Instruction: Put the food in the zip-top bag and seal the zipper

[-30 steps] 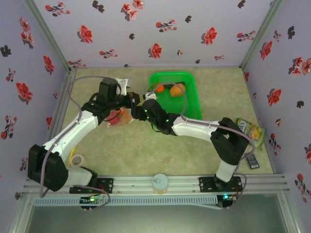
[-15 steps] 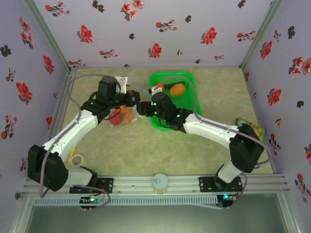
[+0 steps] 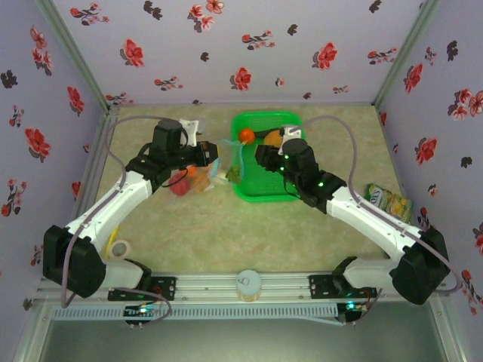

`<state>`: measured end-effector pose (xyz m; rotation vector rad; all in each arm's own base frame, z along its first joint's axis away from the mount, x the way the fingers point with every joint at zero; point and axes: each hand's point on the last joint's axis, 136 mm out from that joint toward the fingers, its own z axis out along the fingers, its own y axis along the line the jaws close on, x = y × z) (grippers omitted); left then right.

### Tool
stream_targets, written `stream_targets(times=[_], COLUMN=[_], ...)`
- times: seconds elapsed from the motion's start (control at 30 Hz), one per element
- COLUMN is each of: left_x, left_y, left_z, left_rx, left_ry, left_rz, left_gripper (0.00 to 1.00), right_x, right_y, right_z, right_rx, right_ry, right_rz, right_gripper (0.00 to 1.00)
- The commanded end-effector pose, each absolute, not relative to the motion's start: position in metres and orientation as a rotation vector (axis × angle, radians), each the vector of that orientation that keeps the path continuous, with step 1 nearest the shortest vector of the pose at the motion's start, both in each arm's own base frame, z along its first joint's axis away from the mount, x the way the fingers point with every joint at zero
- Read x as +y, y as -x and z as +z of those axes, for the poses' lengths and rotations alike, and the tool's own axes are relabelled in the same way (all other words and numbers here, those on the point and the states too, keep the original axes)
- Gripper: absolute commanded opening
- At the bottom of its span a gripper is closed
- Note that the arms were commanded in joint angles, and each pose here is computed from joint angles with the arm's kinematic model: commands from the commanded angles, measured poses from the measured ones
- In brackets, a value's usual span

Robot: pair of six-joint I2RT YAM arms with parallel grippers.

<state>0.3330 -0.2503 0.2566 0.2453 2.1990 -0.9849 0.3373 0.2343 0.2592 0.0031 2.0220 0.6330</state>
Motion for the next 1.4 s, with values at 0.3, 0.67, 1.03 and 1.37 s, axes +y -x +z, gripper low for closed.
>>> stream_targets(times=[0.3,0.67,1.03,1.37], left_x=[-0.253,-0.253,-0.253,-0.221], left_y=[-0.329,-0.33,-0.33,-0.332], left_z=[0.282,0.278,0.276,0.273], left_rx=[2.141,2.148,2.149,2.193], left_ry=[-0.268,-0.266,-0.273,-0.229], left_rz=[-1.019,-1.014,-1.011,-0.826], left_gripper=[0.0,0.0,0.0,0.0], right_x=[0.287,0.315,0.327,0.339], right_y=[-0.325,-0.333,-0.337,-0.337], right_z=[0.197,0.175,0.153,0.219], right_rx=[2.293,2.349,2.404,2.301], right_ry=[0.104,0.105,0.091,0.283], right_rz=[0.968,1.09,1.132,1.073], right_gripper=[0.37,0.35,0.26,0.04])
